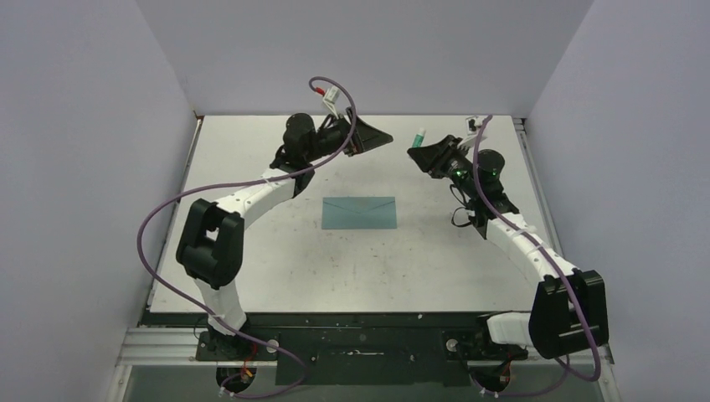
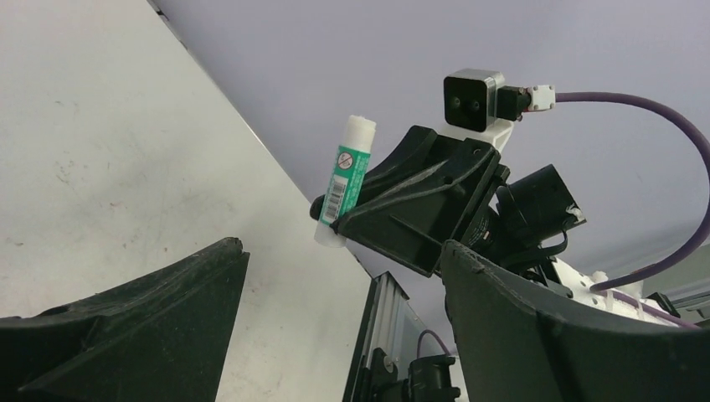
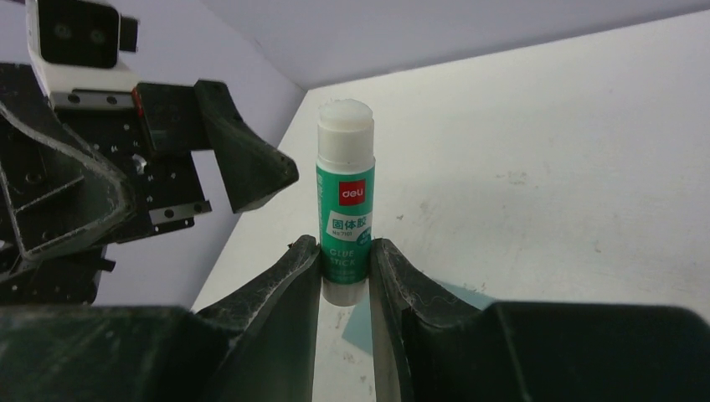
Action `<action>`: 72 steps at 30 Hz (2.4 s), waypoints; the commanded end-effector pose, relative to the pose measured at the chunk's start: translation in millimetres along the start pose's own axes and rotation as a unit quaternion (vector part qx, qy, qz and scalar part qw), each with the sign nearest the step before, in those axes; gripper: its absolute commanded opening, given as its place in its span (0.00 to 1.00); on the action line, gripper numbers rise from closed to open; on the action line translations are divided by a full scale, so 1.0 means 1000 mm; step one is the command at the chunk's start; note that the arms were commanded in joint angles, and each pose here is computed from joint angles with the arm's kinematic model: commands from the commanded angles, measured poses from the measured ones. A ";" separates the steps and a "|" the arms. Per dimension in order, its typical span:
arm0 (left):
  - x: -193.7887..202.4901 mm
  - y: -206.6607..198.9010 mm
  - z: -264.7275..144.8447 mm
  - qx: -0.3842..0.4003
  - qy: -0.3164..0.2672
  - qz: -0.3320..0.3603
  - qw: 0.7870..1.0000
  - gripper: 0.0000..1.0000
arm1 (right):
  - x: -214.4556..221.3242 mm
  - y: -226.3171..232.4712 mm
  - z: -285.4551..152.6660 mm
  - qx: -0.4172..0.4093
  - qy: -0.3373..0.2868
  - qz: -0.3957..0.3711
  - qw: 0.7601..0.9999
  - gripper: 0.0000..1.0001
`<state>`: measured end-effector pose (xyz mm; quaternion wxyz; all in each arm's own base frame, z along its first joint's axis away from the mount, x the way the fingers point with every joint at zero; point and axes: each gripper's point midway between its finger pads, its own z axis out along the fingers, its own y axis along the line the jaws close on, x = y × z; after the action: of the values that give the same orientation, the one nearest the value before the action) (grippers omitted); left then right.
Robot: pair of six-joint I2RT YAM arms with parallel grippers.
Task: Place the letter into the envelope and seal it
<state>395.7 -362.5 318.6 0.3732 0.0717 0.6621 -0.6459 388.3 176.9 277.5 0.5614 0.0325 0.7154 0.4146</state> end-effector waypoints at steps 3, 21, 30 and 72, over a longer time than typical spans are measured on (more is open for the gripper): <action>-0.008 -0.015 0.017 0.015 0.010 0.045 0.999 0.82 | 0.002 0.034 0.010 -0.101 0.041 -0.012 0.994 0.05; 0.018 0.008 0.030 -0.030 0.066 0.063 0.995 0.36 | 0.043 0.050 0.024 -0.168 0.151 -0.062 0.972 0.05; 0.022 0.011 0.027 -0.038 0.071 0.059 0.995 0.20 | 0.044 0.053 0.025 -0.178 0.153 -0.069 0.970 0.05; -0.023 -0.051 0.011 0.034 -0.016 -0.010 0.999 0.00 | 0.003 0.090 0.007 -0.282 0.053 0.100 0.953 0.45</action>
<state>399.1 -381.3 333.6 0.3385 0.0485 0.6704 -0.6585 357.1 237.6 299.2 0.4259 -0.0452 0.6297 0.6481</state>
